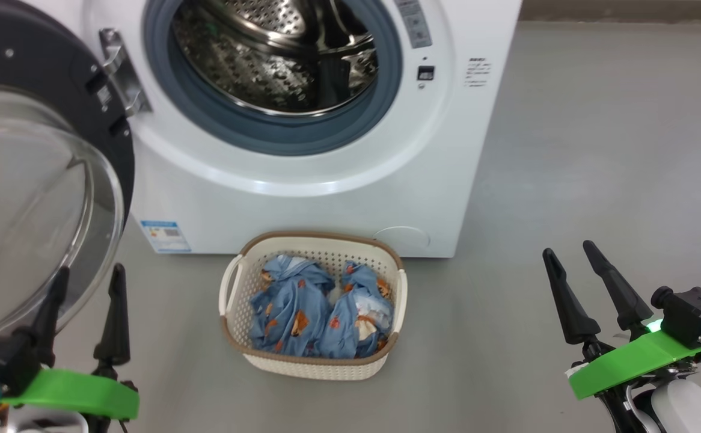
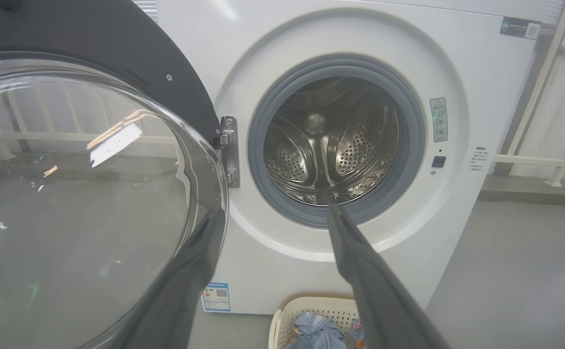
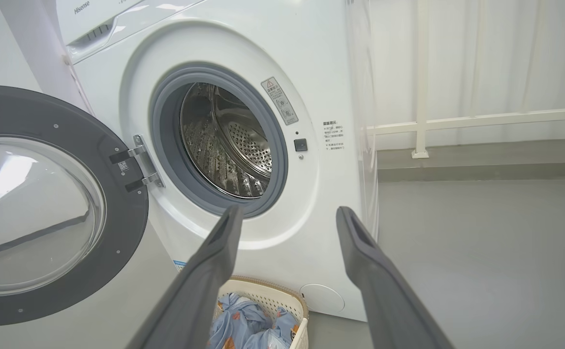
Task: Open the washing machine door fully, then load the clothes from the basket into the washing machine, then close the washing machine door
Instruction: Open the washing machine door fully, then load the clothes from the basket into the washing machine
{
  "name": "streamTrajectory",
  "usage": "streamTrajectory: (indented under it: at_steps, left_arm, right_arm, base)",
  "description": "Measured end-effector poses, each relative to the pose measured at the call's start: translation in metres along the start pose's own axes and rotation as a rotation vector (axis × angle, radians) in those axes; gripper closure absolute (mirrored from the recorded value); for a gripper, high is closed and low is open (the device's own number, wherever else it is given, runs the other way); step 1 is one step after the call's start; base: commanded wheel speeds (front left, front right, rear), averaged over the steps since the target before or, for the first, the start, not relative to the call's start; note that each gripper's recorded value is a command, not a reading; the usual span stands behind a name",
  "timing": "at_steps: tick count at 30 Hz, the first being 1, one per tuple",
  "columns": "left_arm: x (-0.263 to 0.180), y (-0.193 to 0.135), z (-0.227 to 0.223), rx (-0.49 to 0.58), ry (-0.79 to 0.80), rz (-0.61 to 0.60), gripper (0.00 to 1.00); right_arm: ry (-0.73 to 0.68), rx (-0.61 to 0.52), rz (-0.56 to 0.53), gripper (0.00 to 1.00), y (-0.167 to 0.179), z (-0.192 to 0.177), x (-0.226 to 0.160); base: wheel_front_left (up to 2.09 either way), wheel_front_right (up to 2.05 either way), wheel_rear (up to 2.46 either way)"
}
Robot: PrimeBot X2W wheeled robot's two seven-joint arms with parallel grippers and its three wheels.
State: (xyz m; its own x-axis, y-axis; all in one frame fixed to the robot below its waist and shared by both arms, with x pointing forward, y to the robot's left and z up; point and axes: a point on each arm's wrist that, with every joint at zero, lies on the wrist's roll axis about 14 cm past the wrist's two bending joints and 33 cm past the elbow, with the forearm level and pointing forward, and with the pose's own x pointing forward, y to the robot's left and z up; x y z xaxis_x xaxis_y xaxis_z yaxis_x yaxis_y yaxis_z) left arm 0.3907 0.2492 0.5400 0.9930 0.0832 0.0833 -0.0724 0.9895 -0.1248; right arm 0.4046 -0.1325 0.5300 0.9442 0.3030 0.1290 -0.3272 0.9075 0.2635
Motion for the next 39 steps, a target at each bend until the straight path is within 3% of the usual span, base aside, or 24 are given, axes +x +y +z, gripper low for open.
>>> streamTrajectory:
  at_steps: [15,39]
  left_arm:
    - [0.002,-0.039,-0.016,-0.08,0.034,-0.075,0.0]
    - [-0.002,-0.038,-0.026,-0.136,0.059,-0.079,0.0]
  right_arm:
    - [-0.065,-0.059,-0.112,0.0,-0.036,0.031,-0.033]
    - [-0.057,-0.047,-0.135,0.0,-0.043,0.026,-0.034]
  base:
    - [0.0,0.0,0.0]
    - [0.0,0.0,0.0]
